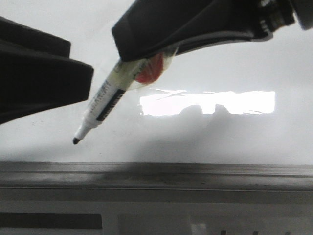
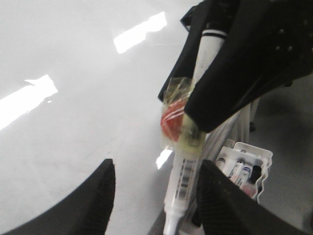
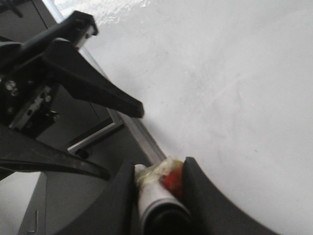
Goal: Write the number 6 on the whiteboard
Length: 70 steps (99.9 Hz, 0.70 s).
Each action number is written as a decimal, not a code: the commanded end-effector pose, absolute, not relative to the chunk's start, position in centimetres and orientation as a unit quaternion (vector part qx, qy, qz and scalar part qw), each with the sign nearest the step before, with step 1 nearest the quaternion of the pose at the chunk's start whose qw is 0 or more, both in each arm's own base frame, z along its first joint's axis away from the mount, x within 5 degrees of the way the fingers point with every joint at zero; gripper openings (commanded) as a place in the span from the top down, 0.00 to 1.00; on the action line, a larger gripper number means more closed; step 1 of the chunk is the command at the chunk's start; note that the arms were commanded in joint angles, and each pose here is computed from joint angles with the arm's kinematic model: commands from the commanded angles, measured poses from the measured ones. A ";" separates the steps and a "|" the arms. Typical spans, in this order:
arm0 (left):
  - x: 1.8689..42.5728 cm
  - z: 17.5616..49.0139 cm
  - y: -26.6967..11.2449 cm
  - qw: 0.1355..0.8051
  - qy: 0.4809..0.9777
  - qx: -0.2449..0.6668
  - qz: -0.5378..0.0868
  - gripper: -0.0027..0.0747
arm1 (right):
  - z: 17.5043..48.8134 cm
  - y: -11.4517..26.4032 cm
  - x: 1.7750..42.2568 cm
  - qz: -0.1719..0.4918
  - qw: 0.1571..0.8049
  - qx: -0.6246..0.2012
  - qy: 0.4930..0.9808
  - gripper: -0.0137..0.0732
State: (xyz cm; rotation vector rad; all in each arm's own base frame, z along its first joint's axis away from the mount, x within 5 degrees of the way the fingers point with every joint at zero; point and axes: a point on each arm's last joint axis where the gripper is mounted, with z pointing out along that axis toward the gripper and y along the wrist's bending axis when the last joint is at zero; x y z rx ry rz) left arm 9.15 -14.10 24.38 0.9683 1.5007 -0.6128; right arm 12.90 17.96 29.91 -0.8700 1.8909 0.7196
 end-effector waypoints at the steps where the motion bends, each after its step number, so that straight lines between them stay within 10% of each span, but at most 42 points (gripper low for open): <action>1: 9.4 26.3 -13.6 0.624 0.632 0.379 -0.261 0.51 | 31.6 17.5 13.9 0.295 0.493 -0.318 0.754 0.92; 70: 10.6 27.8 -11.3 0.686 0.645 0.259 -0.215 0.51 | 34.8 14.8 18.2 0.253 0.548 -0.234 0.763 0.92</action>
